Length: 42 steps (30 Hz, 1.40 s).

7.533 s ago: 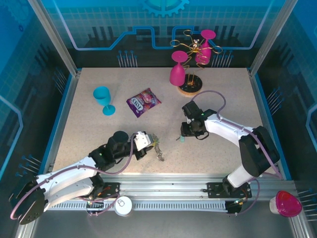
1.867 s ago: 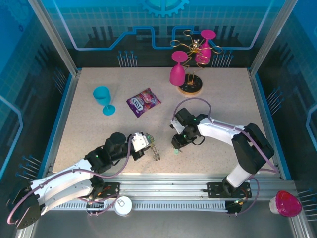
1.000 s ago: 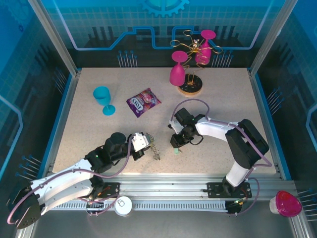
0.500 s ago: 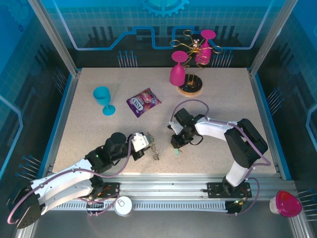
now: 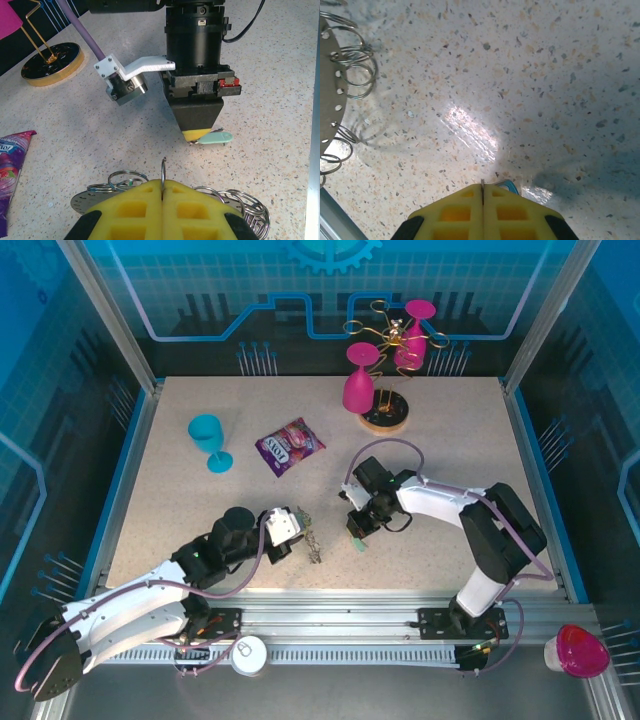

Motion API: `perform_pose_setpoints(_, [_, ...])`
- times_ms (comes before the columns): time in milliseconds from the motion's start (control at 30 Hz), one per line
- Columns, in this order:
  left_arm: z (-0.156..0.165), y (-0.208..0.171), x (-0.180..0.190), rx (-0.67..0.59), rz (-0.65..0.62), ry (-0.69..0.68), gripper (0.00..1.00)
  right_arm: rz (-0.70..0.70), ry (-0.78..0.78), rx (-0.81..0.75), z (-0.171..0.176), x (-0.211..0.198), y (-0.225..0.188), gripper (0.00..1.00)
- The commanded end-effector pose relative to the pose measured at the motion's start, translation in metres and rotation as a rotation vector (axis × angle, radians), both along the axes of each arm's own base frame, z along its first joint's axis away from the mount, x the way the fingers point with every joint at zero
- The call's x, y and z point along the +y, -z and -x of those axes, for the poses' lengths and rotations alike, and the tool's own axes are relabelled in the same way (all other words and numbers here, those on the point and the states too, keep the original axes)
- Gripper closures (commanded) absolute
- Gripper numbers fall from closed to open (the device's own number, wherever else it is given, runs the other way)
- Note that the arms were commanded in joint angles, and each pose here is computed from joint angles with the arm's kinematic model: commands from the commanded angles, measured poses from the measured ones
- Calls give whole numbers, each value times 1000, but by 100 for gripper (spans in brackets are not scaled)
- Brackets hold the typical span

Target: Put the keys on the keyring

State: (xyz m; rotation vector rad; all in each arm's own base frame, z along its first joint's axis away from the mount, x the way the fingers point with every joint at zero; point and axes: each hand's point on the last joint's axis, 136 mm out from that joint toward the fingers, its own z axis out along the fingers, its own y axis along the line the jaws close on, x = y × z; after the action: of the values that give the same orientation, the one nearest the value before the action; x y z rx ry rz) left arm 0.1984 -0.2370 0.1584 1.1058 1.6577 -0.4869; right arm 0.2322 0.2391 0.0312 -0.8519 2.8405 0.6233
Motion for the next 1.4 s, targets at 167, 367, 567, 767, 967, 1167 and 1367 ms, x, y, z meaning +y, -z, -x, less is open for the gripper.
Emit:
perform_pose_setpoints(167, [0, -12, -4, -31, 15, 15, 100, 24, -114, 27, 5, 17, -2, 100])
perform_pose_setpoints(367, [0, -12, -4, -32, 14, 14, 100, 93, -130, 9, -9, 23, 5, 94])
perform_pose_setpoints(567, [-1, -13, -2, -36, 14, 8, 100, 148, -64, -68, -27, 14, -3, 66])
perform_pose_setpoints(767, [-1, -13, -3, -39, 19, 9, 100, 109, -35, -11, -6, 12, 0, 65])
perform_pose_setpoints(967, [-1, -14, -3, -38, 20, 10, 100, 95, -25, -19, -10, 16, 5, 65])
perform_pose_setpoints(1167, [-1, -13, -3, -39, 20, 9, 100, 72, -36, -26, -18, 22, 6, 65])
perform_pose_setpoints(1367, [-1, -12, -3, -38, 17, 9, 100, 54, -49, -7, -17, 27, 10, 65])
